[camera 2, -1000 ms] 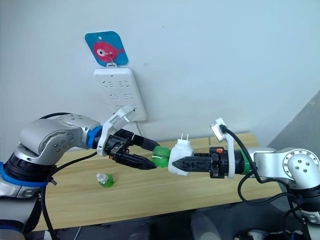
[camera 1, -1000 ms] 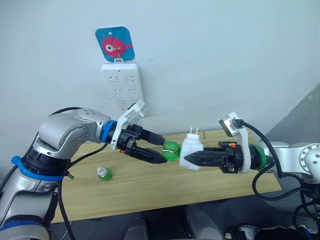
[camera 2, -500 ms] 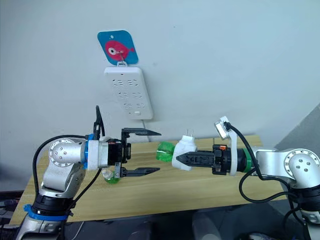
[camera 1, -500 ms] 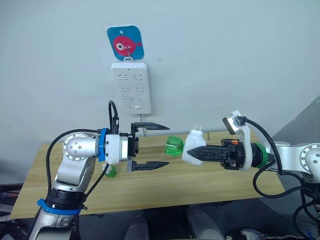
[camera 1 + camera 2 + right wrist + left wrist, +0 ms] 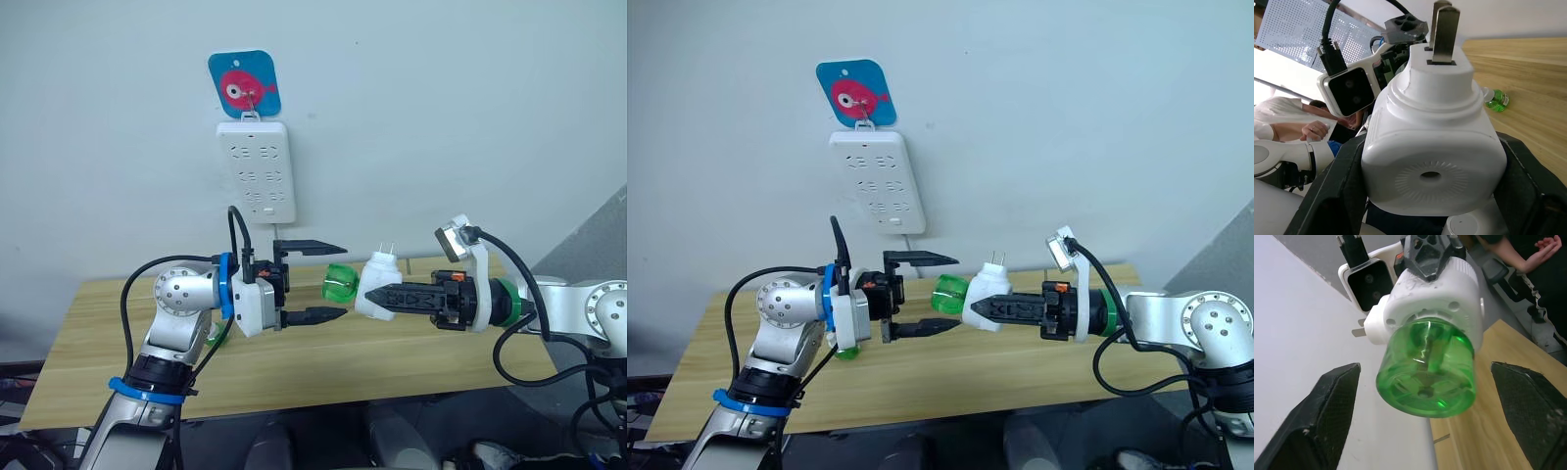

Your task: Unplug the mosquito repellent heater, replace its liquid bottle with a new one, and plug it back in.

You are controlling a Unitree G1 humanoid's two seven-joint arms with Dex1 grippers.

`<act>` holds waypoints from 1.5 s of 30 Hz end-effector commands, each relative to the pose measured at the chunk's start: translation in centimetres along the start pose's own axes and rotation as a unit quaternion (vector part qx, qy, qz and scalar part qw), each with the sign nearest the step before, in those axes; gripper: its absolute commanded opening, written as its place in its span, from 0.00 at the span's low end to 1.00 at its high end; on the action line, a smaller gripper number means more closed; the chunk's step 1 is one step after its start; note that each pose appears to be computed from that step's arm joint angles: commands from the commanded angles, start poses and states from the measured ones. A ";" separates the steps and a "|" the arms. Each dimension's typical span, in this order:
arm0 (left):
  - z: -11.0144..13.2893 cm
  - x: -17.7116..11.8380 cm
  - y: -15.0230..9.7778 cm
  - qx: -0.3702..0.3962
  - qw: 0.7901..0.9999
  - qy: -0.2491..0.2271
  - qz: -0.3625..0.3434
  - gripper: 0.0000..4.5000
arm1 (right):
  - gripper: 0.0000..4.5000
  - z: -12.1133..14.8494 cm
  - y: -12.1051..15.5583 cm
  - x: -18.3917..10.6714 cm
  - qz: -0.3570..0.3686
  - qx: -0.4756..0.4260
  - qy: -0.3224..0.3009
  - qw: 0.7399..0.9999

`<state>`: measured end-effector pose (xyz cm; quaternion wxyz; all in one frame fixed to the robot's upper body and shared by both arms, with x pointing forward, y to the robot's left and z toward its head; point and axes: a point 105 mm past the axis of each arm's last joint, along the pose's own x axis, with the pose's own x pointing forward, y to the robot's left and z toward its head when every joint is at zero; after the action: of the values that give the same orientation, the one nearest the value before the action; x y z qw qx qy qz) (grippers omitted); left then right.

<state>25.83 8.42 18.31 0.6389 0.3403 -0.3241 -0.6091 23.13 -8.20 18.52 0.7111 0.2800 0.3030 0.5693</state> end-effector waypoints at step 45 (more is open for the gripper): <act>2.5 -2.6 3.1 -0.254 0.965 0.057 -0.044 1.00 | 0.68 0.1 0.7 -0.4 0.012 -0.005 0.018 1.000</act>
<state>26.05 10.99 20.86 0.7090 0.1712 -0.0476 -0.6824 22.81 -8.64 18.09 0.7047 0.2645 0.3252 0.5724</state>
